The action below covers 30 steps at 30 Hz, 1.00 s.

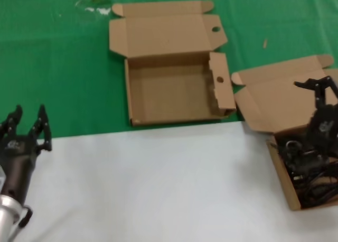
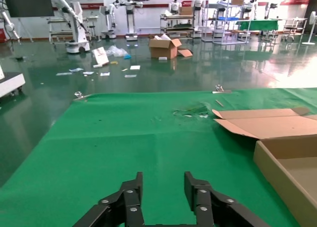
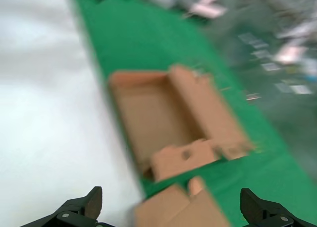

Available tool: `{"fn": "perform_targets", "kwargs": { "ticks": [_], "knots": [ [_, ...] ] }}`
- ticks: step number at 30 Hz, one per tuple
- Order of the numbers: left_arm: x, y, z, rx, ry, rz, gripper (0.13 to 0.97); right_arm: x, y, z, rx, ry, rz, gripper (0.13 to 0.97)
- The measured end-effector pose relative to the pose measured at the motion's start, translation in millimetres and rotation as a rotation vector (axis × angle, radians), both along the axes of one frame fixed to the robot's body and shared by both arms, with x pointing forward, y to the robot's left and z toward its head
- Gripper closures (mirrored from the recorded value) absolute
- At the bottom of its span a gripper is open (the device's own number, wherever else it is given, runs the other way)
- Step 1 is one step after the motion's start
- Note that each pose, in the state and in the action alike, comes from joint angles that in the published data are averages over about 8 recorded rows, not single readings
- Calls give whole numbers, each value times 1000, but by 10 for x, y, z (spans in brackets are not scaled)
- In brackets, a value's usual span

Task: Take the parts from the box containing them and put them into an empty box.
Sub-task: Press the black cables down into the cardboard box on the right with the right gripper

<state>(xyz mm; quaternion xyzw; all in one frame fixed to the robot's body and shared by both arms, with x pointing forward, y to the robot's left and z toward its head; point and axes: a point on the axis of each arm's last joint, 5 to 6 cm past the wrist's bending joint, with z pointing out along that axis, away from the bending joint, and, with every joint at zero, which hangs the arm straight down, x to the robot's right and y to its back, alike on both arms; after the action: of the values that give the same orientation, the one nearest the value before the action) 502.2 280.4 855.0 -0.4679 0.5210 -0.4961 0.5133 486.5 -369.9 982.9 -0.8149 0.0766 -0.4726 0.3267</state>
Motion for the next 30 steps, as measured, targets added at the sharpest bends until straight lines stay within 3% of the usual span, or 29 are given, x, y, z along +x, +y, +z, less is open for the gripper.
{"fn": "perform_targets", "kwargs": {
  "ticks": [8,15,21,30],
  "knots": [
    [0,0,0,0,0,0,798,175,-291,346,-343,204,114,130],
    [0,0,0,0,0,0,884,446,-487,296,-482,328,122,130],
    [0,0,0,0,0,0,934,705,-571,66,-511,374,122,144],
    [0,0,0,0,0,0,957,991,-651,-245,-522,370,117,171]
  ]
}}
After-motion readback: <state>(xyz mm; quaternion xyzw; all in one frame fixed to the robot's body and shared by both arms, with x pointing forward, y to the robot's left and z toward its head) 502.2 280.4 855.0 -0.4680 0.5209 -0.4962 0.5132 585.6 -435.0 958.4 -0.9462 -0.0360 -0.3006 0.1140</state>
